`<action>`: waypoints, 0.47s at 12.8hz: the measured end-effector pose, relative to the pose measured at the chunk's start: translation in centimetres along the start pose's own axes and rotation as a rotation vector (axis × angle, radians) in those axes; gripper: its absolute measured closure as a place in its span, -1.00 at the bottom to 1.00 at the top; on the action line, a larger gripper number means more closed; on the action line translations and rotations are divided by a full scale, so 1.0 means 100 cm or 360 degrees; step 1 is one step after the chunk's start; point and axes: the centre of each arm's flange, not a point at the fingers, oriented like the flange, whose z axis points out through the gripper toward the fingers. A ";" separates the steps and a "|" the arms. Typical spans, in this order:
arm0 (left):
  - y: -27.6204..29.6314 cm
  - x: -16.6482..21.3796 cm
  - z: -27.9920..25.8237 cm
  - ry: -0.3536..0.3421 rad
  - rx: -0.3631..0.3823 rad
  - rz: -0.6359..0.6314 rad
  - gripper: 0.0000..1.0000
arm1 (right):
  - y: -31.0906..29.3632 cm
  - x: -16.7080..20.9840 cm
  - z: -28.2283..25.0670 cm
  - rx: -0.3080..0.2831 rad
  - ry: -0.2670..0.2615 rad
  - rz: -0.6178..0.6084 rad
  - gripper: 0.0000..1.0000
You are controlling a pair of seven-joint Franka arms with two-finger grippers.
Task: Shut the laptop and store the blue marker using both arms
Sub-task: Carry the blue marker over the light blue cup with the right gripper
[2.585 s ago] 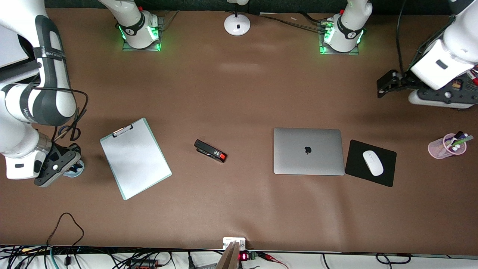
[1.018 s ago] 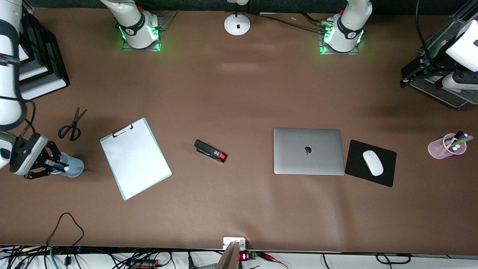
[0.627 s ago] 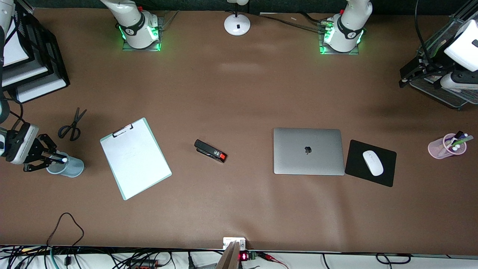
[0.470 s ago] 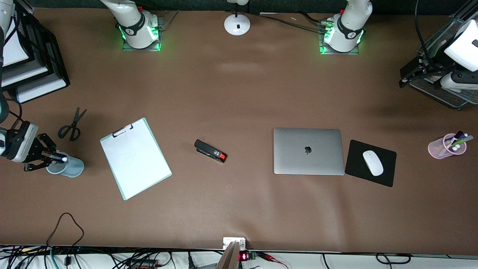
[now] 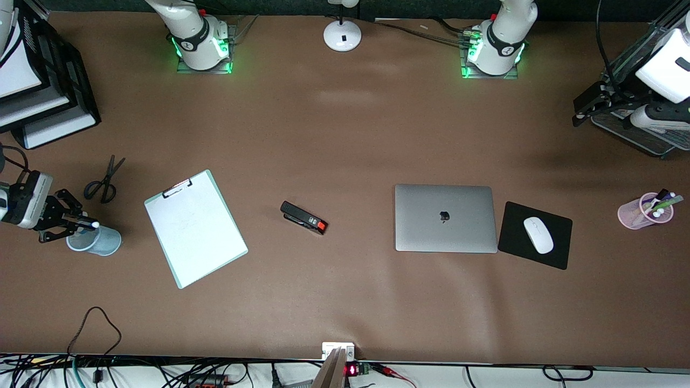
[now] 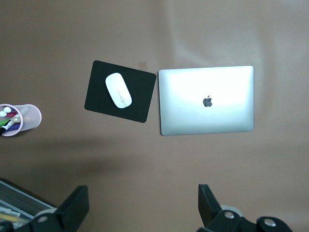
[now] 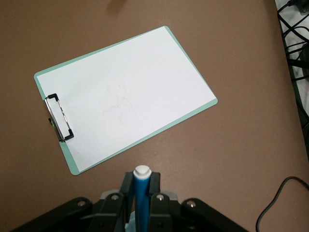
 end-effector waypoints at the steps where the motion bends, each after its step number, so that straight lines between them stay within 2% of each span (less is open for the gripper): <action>1: 0.000 0.000 -0.002 0.0005 0.0000 0.0001 -1.00 | -0.001 -0.003 0.001 0.0002 0.0010 0.0001 0.67; 6: 0.000 0.000 -0.008 0.0025 0.0000 0.0002 -1.00 | -0.013 -0.030 0.015 0.0037 0.0098 0.0015 0.67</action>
